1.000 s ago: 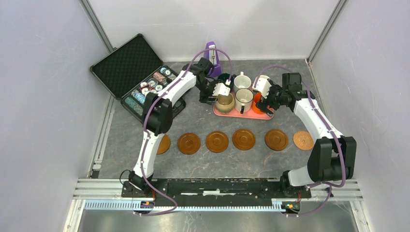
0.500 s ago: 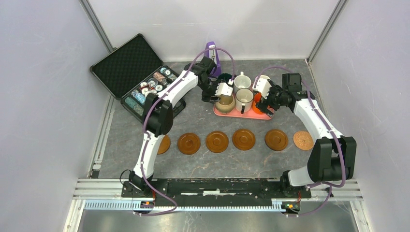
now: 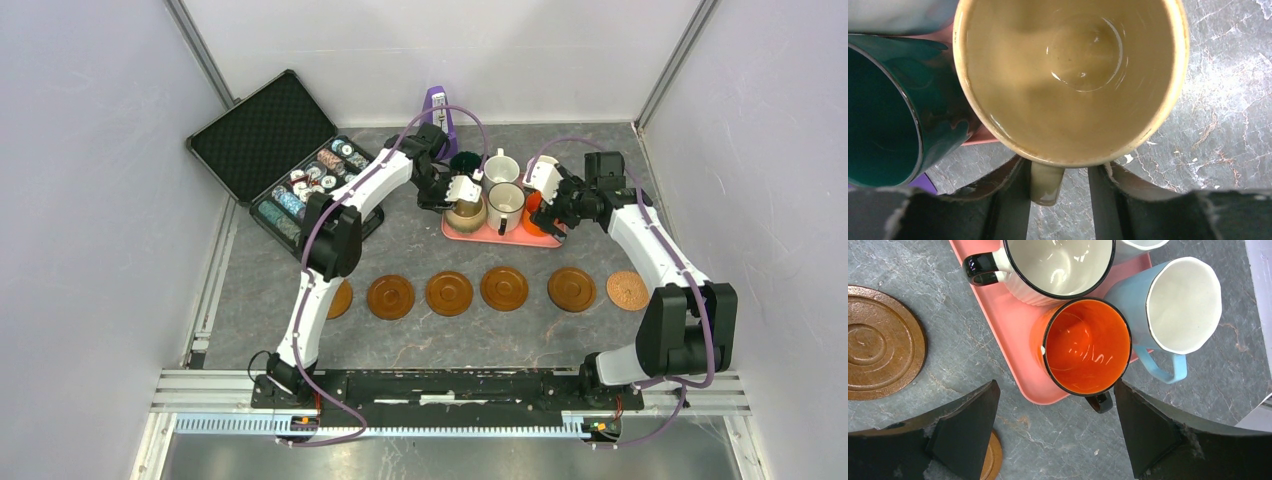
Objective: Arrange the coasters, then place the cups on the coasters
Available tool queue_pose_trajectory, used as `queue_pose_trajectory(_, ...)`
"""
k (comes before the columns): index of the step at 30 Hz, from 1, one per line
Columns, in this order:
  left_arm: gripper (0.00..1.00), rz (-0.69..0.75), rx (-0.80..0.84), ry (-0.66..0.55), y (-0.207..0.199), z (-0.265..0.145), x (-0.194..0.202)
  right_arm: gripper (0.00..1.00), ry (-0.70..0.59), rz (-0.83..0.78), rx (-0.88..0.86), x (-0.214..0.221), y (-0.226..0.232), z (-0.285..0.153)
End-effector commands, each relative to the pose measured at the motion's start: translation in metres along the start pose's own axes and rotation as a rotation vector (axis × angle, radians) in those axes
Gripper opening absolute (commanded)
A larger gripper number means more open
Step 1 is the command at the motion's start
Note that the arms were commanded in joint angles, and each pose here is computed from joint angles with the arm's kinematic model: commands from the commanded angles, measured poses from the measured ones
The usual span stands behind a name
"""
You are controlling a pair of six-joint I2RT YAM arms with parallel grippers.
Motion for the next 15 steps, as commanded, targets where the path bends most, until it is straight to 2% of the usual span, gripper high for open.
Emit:
queue_pose_trajectory(1,0.47,0.025,-0.027,0.008,0.009,0.001,-0.003,0.92,-0.027,-0.028,0.062,-0.008,-0.007,-0.011)
queue_pose_trajectory(8,0.32,-0.007,-0.082,-0.027,0.012,-0.016,-0.011,0.93,-0.032,-0.009,0.107,-0.009,-0.011,-0.013)
queue_pose_trajectory(13,0.07,-0.033,-0.13,-0.058,0.01,-0.033,-0.014,0.93,-0.054,-0.002,0.145,-0.012,-0.015,-0.015)
queue_pose_trajectory(15,0.02,-0.053,-0.134,-0.065,0.008,-0.039,-0.015,0.93,-0.061,0.0,0.152,-0.014,-0.017,-0.016)
Point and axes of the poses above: each gripper's point midway between its finger pads, its own z axis out along the fingers, its own y axis along the line the jaws close on, x = y × z, the point moved 5 cm from there along -z, back along the fingers, and after that the axes turned 2 degrees about z, right-handed, at the moved point
